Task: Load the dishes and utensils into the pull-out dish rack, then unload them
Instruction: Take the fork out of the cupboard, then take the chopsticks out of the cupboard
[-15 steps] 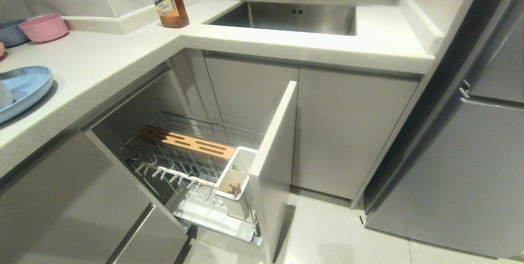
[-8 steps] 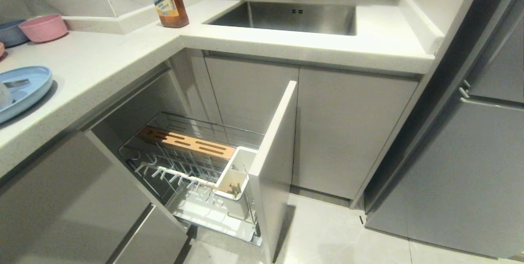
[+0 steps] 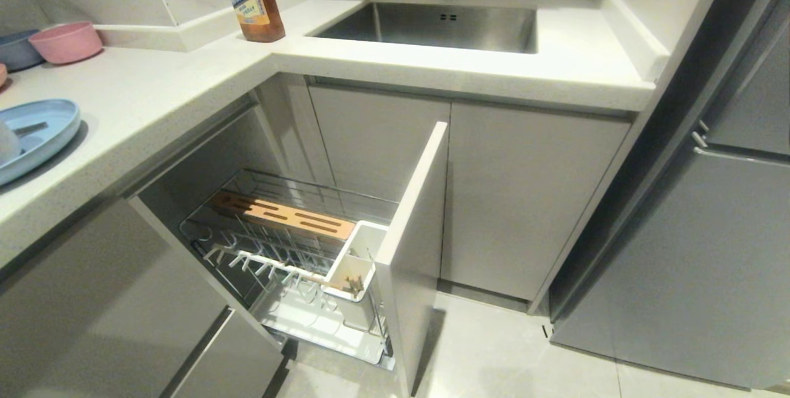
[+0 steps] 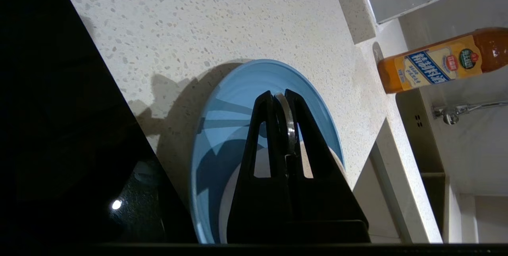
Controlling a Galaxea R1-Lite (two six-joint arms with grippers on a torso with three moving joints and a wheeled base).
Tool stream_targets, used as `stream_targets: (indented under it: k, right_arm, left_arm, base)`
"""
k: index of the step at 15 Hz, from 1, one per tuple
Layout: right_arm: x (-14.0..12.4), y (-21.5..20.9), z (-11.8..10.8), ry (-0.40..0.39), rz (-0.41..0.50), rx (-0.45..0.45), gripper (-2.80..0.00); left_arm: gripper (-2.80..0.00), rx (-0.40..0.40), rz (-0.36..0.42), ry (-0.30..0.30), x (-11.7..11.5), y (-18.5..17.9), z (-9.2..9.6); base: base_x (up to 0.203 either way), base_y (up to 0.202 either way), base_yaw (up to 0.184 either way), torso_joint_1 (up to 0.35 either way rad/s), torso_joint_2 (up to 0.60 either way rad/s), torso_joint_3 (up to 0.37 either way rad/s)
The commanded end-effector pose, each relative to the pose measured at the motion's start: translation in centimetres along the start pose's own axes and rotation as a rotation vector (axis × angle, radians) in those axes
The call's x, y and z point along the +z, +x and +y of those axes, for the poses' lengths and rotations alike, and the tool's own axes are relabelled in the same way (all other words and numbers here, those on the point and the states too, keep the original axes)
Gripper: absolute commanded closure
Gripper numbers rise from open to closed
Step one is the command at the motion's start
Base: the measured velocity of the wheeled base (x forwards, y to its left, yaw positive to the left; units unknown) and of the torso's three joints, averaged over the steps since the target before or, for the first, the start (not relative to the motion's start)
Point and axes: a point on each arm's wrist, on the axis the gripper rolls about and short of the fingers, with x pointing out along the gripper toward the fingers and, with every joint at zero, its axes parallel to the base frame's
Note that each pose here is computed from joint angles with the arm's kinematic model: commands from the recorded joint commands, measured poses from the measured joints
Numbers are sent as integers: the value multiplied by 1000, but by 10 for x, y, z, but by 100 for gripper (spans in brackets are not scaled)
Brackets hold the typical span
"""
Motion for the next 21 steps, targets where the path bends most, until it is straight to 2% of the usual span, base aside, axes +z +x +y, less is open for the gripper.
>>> stream_targets:
  k: [1,4,5,17,21]
  right_arm:
    - [0,0,0,0,1,-1,0]
    - [0,0,0,0,1,0,0]
    - [0,0,0,0,1,0,0]
    - [0,0,0,0,1,0,0]
    - [0,0,0,0,1,0,0]
  left_arm:
    - [0,5,10,-17,0,4,6]
    - [0,12,14,-4,1,7,10]
    - [-280,17,19,-5,0,7,11]
    - [-280,21,15,0,0,1,5]
    - [-280,42,29,-27,-6,-6,-1]
  base:
    - [0,0,0,0,0,0]
    - [0,0,0,0,0,0]
    - [0,0,0,0,0,0]
    - [0,0,0,0,0,0]
    - [0,0,0,0,0,0]
